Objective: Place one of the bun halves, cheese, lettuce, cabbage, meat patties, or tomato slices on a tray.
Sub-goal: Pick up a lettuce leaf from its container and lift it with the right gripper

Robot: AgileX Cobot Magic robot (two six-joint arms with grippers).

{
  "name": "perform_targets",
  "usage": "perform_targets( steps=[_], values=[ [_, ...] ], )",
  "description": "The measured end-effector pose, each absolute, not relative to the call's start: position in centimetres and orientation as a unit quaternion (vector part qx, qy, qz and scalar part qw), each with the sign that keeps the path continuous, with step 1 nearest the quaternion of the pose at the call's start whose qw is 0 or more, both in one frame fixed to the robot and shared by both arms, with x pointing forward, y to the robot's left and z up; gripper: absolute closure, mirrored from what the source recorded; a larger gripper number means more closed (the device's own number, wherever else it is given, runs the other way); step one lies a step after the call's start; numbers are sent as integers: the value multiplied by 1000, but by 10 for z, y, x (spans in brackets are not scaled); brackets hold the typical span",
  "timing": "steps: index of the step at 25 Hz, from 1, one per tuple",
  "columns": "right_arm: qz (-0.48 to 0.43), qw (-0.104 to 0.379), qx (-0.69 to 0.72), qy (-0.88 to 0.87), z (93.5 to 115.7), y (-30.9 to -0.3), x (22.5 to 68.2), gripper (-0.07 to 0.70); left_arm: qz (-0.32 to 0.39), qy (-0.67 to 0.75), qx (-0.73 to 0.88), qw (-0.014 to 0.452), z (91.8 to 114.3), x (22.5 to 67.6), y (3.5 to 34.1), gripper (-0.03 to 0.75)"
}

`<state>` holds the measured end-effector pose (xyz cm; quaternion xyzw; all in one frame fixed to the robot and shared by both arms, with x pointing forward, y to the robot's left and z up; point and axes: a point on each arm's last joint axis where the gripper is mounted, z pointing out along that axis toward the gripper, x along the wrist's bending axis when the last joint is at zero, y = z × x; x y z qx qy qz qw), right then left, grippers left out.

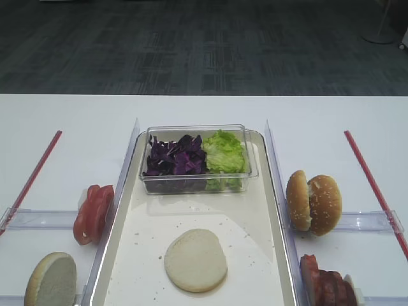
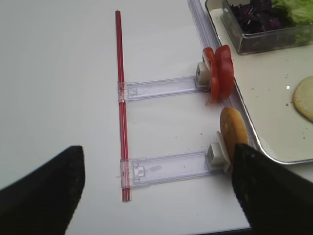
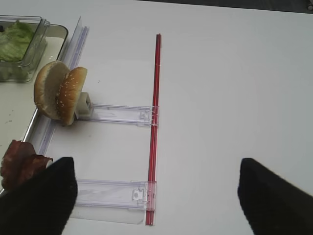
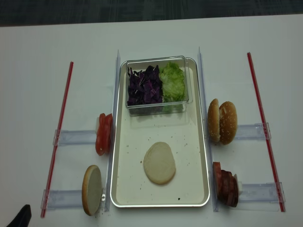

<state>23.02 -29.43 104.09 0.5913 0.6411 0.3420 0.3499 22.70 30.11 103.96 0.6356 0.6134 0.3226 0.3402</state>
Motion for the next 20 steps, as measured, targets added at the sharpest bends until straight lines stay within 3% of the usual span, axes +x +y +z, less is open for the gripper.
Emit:
perform_targets(
  steps=[20],
  values=[
    [342, 350, 591, 641, 1041, -294, 230, -46, 323, 613, 636, 340, 1040, 227, 301, 151]
  ],
)
